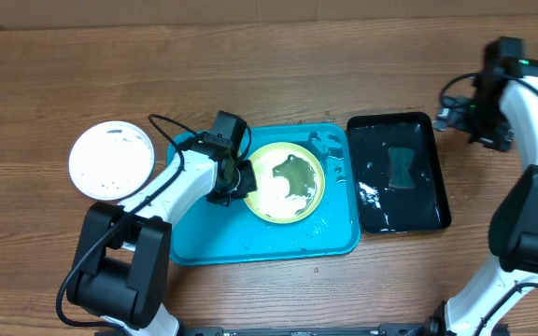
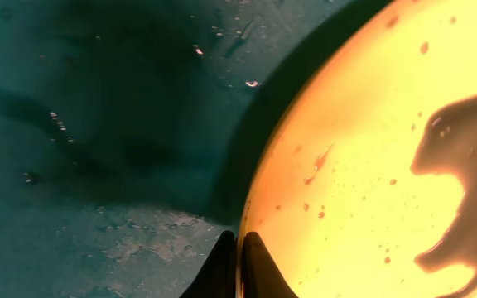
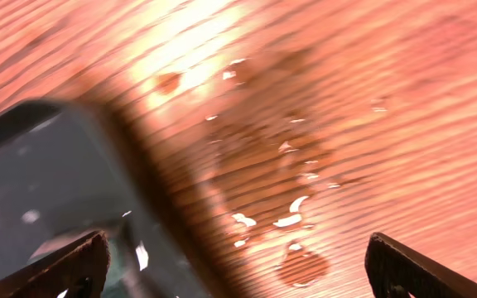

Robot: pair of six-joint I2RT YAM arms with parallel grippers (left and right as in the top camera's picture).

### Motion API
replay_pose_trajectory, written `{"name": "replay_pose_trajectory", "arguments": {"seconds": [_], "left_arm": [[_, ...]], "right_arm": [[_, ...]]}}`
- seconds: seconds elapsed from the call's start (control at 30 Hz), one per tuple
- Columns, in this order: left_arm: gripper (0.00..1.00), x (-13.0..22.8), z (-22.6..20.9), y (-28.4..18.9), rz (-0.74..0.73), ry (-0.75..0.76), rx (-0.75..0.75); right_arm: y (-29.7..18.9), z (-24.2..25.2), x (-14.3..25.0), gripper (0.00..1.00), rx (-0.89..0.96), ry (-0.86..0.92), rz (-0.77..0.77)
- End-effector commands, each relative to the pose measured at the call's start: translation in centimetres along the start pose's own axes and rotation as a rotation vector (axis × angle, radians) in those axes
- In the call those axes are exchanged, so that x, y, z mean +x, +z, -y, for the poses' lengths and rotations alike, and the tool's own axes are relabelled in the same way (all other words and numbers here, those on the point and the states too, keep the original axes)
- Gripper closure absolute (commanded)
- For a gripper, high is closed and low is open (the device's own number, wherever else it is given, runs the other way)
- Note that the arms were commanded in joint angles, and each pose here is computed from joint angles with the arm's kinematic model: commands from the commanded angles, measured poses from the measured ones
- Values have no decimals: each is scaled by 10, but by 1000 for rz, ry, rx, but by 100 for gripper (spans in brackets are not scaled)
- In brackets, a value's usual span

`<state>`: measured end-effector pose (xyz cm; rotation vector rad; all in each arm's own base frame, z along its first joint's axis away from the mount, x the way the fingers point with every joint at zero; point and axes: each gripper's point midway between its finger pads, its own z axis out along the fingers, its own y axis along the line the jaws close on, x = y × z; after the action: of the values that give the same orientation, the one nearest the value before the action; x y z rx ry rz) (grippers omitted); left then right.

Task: Clean dirty plates on tray and stack at the side

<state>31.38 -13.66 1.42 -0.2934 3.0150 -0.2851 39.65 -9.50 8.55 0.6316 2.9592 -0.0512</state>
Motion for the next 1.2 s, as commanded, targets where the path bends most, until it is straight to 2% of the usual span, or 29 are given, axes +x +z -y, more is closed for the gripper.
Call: {"name": "replay_pose_trajectory", "arguments": {"seconds": [0.0,0.27,0.57,0.83,1.17], "left_arm": [[96,1,-1,3,3,3,-24],[96,-5,4,-9,-2,34,-29],[96,-33,31,-64,32,47,-9],[96,-67,78,-121,172,103,79],[96,-66,152,-134,408,277,78]], "right_arm": [[-10,14,-10,0,-6,45,45],[-11,29,-26,0,-9,86,102],[-11,28,-30,0,-12,87,119],[-11,28,-30,0,-12,87,120],[-11,28,-30,0,-12,87,119]]}}
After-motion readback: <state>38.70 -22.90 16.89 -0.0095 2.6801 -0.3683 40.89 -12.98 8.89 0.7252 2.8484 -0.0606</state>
